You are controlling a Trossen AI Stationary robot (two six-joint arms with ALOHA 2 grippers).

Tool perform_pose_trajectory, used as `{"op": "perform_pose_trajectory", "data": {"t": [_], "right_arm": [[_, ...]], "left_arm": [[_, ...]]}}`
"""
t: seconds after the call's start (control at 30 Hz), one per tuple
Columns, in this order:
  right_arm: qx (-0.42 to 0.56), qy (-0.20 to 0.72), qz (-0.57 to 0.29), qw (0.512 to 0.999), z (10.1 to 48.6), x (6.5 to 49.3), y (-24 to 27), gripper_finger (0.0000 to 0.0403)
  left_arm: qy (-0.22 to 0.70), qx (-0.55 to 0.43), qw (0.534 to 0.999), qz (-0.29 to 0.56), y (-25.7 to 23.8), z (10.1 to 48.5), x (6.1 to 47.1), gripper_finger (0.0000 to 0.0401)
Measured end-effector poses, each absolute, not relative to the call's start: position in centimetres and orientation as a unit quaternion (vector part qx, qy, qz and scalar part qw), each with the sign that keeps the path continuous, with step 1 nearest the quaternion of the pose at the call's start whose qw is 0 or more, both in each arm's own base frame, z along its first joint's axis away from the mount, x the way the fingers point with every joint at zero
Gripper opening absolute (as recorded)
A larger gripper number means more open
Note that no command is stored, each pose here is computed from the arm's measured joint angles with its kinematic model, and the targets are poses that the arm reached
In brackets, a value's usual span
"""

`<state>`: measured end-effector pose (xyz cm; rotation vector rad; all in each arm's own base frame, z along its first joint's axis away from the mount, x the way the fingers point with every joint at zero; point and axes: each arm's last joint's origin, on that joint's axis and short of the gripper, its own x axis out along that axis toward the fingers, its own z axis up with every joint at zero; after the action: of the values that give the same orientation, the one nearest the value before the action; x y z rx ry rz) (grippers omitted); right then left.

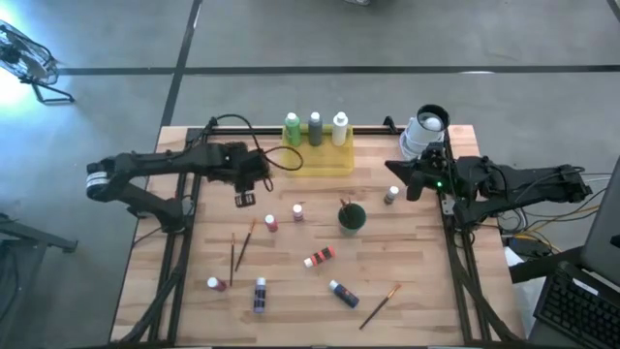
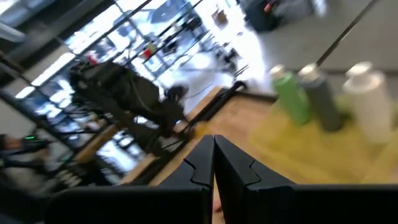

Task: Pick & Place Paint Supplies
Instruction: Put the yellow paint bottle into the yellow bin

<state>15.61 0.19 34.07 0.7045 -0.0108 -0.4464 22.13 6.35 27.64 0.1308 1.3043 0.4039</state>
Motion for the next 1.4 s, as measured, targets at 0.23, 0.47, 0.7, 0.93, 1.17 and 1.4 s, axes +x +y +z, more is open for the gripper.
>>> {"op": "perform_pose_trajectory", "data": {"t": [0.23, 0.47, 0.7, 0.93, 1.17, 1.4], "right_arm": [[0.399, 0.001, -0.156, 0.903, 34.2, 16.4, -0.6, 0.0009], [0.419, -0.042, -0.067, 0.905, 35.4, 17.5, -1.8, 0.0009], [0.425, -0.031, -0.023, 0.905, 36.3, 18.8, -3.2, 0.0009], [0.421, 0.031, -0.021, 0.906, 37.4, 20.8, -4.9, 0.0009], [0.389, 0.084, -0.035, 0.917, 38.8, 23.7, -6.1, 0.0013], [0.389, 0.097, 0.003, 0.916, 40.2, 26.6, -7.6, 0.0075]], "left_arm": [[0.473, 0.370, 0.773, 0.206, 3.4, 35.4, 25.1, 0.0115], [0.353, 0.566, 0.713, 0.215, 0.6, 40.0, 27.2, 0.0115], [0.331, 0.749, 0.546, 0.175, 0.2, 39.3, 28.5, 0.0115], [0.299, 0.827, 0.459, 0.128, 0.0, 38.4, 29.1, 0.0115], [0.286, 0.845, 0.431, 0.136, -0.2, 38.9, 29.2, 0.0115], [0.279, 0.864, 0.398, 0.131, -0.1, 39.3, 29.2, 0.0115]]}}
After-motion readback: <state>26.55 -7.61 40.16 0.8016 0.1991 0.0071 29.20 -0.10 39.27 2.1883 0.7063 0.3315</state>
